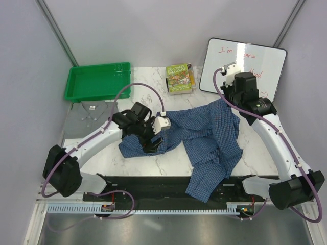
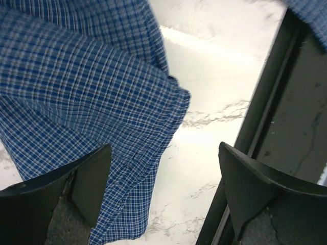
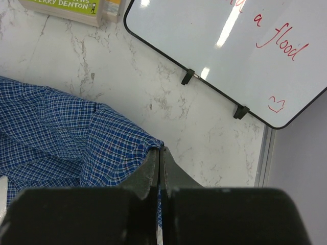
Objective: Fold and stack the long sleeve shirts
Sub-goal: Flatten the shirt out
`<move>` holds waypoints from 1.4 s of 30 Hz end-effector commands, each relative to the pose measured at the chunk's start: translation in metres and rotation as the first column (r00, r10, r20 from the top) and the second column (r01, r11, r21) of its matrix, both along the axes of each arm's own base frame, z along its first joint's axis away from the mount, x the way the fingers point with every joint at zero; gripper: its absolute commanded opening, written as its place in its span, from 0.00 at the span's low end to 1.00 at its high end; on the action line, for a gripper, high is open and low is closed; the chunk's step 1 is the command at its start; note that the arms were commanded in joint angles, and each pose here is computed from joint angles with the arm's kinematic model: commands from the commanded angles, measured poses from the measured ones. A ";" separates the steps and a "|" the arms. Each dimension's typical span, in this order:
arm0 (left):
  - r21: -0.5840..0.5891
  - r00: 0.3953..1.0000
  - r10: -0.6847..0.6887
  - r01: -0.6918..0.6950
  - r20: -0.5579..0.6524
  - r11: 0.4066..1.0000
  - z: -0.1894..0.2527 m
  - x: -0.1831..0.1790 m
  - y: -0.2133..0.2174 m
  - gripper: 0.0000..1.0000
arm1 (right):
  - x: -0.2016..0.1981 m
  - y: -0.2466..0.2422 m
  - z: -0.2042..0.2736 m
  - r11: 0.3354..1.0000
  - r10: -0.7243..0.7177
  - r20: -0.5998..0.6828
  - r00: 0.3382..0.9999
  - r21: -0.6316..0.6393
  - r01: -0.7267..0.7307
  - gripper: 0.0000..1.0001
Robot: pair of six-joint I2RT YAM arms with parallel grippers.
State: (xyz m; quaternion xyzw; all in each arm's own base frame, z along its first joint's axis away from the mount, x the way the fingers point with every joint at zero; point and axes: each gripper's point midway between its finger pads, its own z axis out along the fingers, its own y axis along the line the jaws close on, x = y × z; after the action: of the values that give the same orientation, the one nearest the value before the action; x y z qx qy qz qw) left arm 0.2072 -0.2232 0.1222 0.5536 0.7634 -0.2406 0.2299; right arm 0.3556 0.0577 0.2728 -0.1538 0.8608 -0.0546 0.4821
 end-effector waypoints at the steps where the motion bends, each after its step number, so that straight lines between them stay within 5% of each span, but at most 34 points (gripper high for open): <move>1: 0.035 0.978 0.181 -0.186 0.105 0.982 -0.017 0.036 -0.015 0.92 | 0.007 0.004 0.024 0.999 0.008 0.069 0.998 0.035 -0.011 0.00; 13: 0.117 0.980 0.102 -0.123 0.170 0.985 -0.057 0.033 -0.038 0.93 | -0.004 0.002 0.016 0.999 0.029 0.043 0.999 0.019 -0.029 0.00; 15: 0.142 0.976 0.127 -0.153 0.177 0.978 -0.059 0.038 -0.035 0.75 | -0.006 0.001 0.015 0.999 0.038 0.042 0.998 0.009 -0.039 0.00; 18: 0.114 0.975 0.123 -0.146 0.186 0.983 -0.040 0.026 -0.024 0.05 | -0.011 -0.003 0.016 0.999 0.049 0.033 0.998 -0.022 -0.048 0.00; 19: 0.081 0.984 0.094 -0.107 0.150 0.991 -0.034 0.012 -0.024 0.02 | -0.015 -0.006 0.013 0.998 0.049 0.012 0.999 -0.036 -0.048 0.00; 25: -0.207 0.988 -0.086 0.111 0.128 0.972 0.087 -0.072 -0.010 0.02 | -0.047 -0.035 0.023 0.991 0.052 -0.040 0.998 -0.120 -0.056 0.00; 28: -0.260 0.997 0.043 -0.026 0.061 0.965 0.115 -0.048 0.008 0.02 | -0.049 -0.046 0.021 0.988 0.047 -0.063 0.997 -0.146 -0.056 0.00; 30: -0.251 0.975 0.220 -0.204 0.035 0.946 0.110 0.000 0.044 0.02 | -0.039 -0.038 0.013 0.990 0.080 -0.093 0.993 -0.111 -0.090 0.00; 38: -0.113 0.870 0.493 -0.492 -0.024 0.863 0.032 0.134 0.127 0.06 | 0.021 0.006 -0.043 0.981 0.193 -0.255 0.948 0.061 -0.183 0.00; 40: -0.080 0.828 0.559 -0.561 -0.041 0.824 0.021 0.154 0.145 0.29 | 0.033 0.006 -0.049 0.981 0.191 -0.272 0.943 0.060 -0.182 0.12; 42: -0.041 0.765 0.633 -0.641 -0.115 0.767 0.001 0.165 0.169 0.41 | 0.039 -0.001 -0.063 0.982 0.191 -0.347 0.918 0.052 -0.184 0.44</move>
State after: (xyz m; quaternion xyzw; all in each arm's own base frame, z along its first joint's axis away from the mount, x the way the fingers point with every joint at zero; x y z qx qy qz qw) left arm 0.3322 -0.0876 0.1166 0.2848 0.8963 -0.2250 0.2547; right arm 0.3777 0.0538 0.2075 -0.2307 0.9120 0.0059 0.3390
